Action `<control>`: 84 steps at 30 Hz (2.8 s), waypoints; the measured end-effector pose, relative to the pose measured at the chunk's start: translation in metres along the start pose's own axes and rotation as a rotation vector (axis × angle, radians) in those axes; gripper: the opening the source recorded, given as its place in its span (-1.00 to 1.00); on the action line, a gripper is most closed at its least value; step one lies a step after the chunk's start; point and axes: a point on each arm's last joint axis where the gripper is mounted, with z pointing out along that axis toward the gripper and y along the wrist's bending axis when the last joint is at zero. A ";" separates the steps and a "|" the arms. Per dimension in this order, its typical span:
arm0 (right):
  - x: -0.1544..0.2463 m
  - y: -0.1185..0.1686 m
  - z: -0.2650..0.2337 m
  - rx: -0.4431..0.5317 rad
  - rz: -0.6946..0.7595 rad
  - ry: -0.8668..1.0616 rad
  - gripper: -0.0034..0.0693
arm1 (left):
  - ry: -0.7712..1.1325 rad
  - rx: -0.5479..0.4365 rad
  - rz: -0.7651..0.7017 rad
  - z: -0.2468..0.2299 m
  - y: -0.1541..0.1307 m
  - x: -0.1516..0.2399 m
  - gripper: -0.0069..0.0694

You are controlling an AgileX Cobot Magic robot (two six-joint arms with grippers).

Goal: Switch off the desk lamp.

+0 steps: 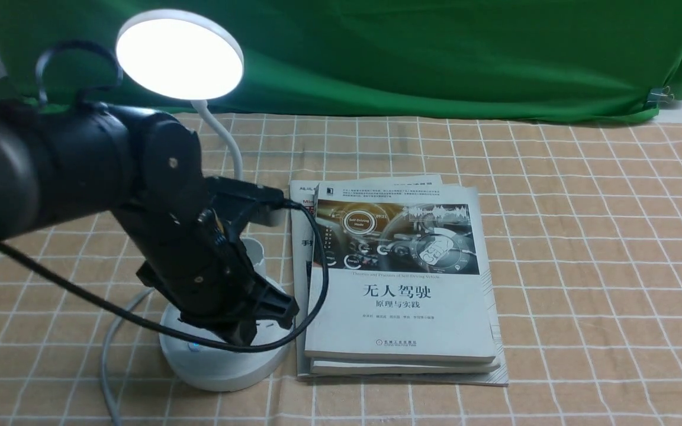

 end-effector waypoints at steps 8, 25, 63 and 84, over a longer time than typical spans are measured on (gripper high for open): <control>0.000 0.000 0.000 0.000 0.000 0.000 -0.24 | 0.038 -0.007 -0.025 0.022 0.010 -0.003 -0.83; 0.000 0.000 0.000 0.000 0.000 0.000 -0.24 | -0.017 0.001 -0.019 -0.002 0.004 -0.003 -0.83; 0.000 0.000 0.000 0.000 0.000 0.000 -0.24 | -0.073 0.020 -0.028 -0.026 -0.002 0.001 -0.83; 0.000 0.000 0.000 0.000 0.000 0.000 -0.24 | -0.633 -0.049 -0.033 -0.092 -0.013 0.123 -0.83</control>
